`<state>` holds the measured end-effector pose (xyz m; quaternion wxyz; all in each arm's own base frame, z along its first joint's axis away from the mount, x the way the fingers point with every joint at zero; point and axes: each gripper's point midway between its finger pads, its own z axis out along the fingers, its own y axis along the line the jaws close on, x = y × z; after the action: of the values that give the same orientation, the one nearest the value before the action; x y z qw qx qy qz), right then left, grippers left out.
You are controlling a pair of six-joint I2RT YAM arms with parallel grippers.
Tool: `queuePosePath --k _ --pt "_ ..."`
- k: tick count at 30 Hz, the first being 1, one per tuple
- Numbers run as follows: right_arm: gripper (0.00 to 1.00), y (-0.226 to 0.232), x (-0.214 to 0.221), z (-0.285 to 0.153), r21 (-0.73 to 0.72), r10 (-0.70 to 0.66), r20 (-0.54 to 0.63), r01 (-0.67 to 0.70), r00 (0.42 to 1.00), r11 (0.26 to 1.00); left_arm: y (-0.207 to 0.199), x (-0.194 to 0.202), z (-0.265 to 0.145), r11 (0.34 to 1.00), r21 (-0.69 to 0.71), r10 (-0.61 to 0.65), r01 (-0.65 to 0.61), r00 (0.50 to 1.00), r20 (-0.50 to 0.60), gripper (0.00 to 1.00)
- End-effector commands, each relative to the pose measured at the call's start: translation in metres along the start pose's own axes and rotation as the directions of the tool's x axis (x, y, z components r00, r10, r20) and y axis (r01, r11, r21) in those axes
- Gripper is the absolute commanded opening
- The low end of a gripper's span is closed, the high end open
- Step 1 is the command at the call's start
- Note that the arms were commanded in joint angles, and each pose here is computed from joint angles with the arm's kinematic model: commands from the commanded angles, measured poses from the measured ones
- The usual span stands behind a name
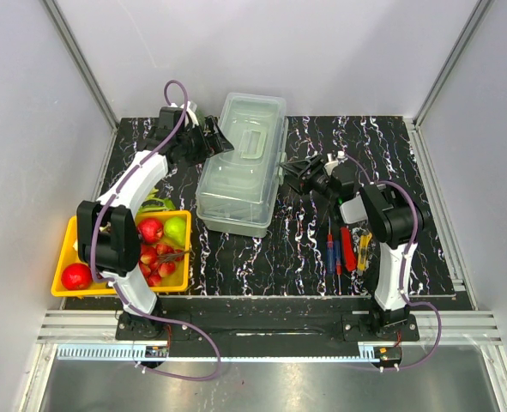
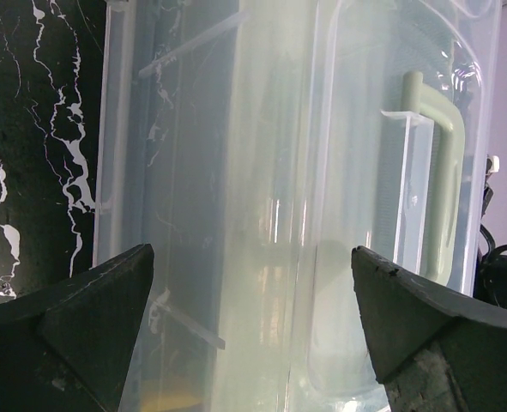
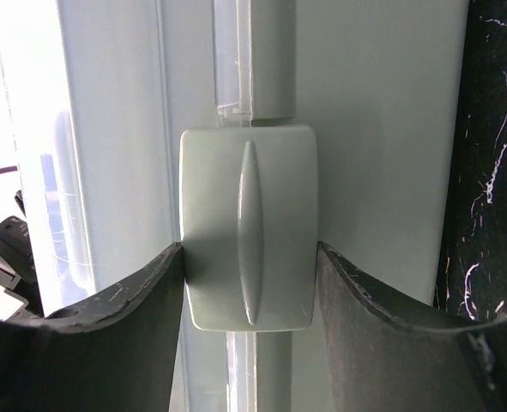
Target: Pack the tool kit
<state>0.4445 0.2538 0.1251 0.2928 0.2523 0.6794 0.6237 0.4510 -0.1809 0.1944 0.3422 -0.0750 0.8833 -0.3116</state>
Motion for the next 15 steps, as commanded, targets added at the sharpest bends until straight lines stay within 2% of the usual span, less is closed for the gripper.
queuePosePath --k 1,6,15 --pt "0.33 0.08 0.029 -0.008 -0.295 -0.071 -0.062 0.05 0.996 0.954 0.034 0.062 0.014 0.989 -0.139 -0.075 0.047 0.976 -0.205 0.99" --pt "0.33 0.092 0.024 -0.017 -0.356 -0.061 -0.023 0.049 0.998 0.933 0.039 0.059 0.014 0.984 -0.168 -0.086 0.053 0.977 -0.197 0.99" --pt "0.33 0.1 0.017 -0.027 -0.365 -0.047 0.017 0.05 0.999 0.93 0.051 0.059 0.013 0.973 -0.22 -0.118 0.075 0.975 -0.189 0.99"
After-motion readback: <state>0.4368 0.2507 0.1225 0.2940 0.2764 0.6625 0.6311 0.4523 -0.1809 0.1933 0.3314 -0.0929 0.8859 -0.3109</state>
